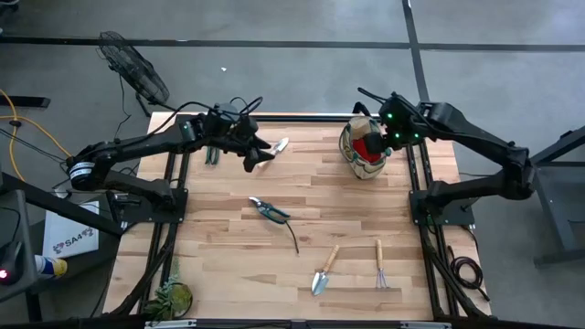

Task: Pick & Place Garden tools in Gardening bag
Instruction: Put the bottom shear scissor into the gardening bag

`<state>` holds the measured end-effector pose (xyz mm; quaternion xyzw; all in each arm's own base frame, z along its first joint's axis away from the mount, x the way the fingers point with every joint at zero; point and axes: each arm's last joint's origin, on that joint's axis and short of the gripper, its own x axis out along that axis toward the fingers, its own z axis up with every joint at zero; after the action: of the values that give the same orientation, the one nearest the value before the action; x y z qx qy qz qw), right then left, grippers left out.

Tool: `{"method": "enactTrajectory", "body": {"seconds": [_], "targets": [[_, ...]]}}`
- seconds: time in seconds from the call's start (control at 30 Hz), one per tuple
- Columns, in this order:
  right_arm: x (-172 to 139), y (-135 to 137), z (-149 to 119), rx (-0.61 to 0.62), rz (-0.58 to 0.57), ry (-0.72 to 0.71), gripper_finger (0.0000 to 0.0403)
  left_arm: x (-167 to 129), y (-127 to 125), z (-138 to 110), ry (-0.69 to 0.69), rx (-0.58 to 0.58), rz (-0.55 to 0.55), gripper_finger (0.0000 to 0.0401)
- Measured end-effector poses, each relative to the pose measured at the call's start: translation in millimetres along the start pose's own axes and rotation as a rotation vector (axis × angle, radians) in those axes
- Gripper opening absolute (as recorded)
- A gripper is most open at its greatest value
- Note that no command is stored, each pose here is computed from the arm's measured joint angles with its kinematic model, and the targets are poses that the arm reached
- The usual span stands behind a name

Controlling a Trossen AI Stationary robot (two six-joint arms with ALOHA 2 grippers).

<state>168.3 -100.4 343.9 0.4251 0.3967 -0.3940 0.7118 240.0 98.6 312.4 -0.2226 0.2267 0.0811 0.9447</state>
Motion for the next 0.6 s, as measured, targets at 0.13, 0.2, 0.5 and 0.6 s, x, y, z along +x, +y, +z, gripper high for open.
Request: {"method": "enactTrajectory", "body": {"seconds": [0.13,0.2,0.5,0.6], "targets": [[-5.7,5.8,-9.7,-0.052,0.033,0.002,0.0201,-0.2,1.3,-5.7,0.058,0.014,0.007,0.0238],[-7.6,8.9,-14.3,-0.079,0.047,0.005,0.0201,-0.3,1.4,-8.6,0.090,0.037,-0.009,0.0238],[-10.2,23.5,-32.5,-0.205,0.043,-0.013,0.0201,1.5,-10.9,-18.9,0.183,0.208,-0.171,0.0238],[-11.0,27.9,-38.5,-0.241,0.043,-0.019,0.0201,4.2,-21.2,-24.1,0.208,0.285,-0.211,0.0238]]}}
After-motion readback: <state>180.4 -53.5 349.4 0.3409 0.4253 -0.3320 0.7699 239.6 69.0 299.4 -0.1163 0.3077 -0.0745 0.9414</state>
